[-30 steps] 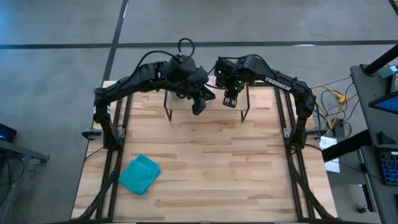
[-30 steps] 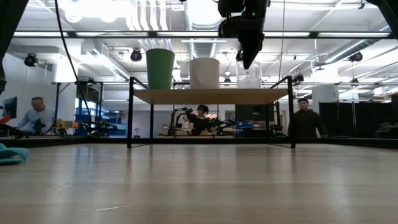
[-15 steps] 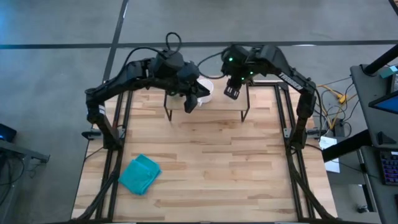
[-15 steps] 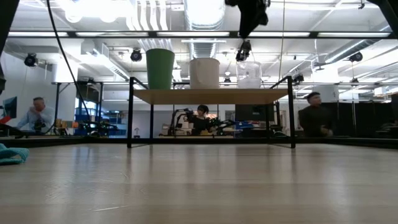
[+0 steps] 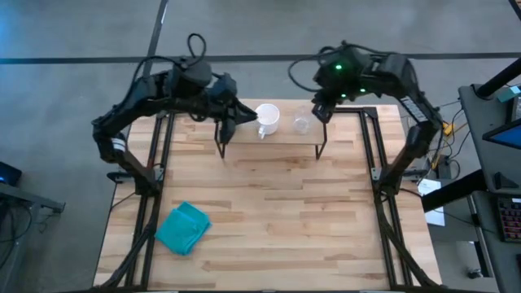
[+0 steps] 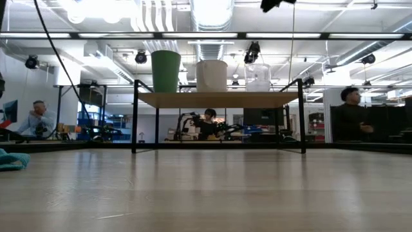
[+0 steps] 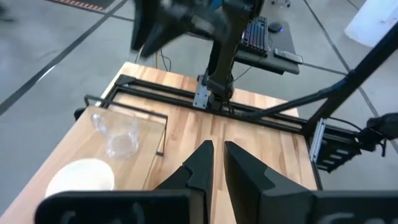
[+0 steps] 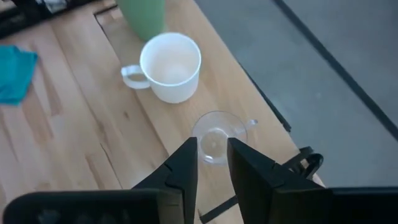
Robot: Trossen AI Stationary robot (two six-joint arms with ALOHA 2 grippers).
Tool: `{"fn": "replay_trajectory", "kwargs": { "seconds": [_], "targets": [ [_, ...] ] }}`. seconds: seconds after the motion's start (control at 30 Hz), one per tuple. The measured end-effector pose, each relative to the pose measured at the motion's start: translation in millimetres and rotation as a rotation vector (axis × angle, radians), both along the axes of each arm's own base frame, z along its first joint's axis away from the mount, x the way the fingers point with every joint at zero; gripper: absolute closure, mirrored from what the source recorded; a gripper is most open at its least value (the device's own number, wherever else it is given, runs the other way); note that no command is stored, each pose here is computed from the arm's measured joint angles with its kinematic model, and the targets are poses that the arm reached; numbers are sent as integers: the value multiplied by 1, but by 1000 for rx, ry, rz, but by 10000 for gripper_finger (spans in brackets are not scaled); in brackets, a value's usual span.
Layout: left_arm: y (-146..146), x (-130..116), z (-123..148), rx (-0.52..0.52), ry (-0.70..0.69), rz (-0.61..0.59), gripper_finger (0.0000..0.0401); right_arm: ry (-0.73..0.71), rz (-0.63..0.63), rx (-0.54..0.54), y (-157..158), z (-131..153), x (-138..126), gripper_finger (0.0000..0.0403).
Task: Stack small to large cups/mugs on shelf
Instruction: Return to Home Position
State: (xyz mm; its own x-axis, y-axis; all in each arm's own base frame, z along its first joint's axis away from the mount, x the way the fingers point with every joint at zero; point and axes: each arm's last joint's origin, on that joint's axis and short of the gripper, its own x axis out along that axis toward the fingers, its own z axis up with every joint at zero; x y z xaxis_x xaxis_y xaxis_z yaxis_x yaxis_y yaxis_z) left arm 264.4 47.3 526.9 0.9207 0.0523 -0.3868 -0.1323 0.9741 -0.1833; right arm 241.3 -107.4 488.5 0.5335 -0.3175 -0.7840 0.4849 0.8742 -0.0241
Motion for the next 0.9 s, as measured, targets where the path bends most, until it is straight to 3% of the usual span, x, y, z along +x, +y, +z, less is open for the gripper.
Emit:
{"fn": "replay_trajectory", "kwargs": {
  "seconds": [0.27, 0.53, 0.67, 0.9],
  "targets": [
    [-7, -36, 3, -17, 80, 1, 377, -138, -28, -29, 22, 29, -50, 317],
    [-10, -52, -4, -77, 196, 21, 377, -285, -52, -62, 47, 52, -107, 324],
    [-10, -55, -3, -166, 183, 97, 377, -358, -80, -56, 58, 59, -134, 326],
    [-11, -72, 3, -170, 137, 163, 377, -400, -87, -62, 74, 55, -171, 319]
  ]
}}
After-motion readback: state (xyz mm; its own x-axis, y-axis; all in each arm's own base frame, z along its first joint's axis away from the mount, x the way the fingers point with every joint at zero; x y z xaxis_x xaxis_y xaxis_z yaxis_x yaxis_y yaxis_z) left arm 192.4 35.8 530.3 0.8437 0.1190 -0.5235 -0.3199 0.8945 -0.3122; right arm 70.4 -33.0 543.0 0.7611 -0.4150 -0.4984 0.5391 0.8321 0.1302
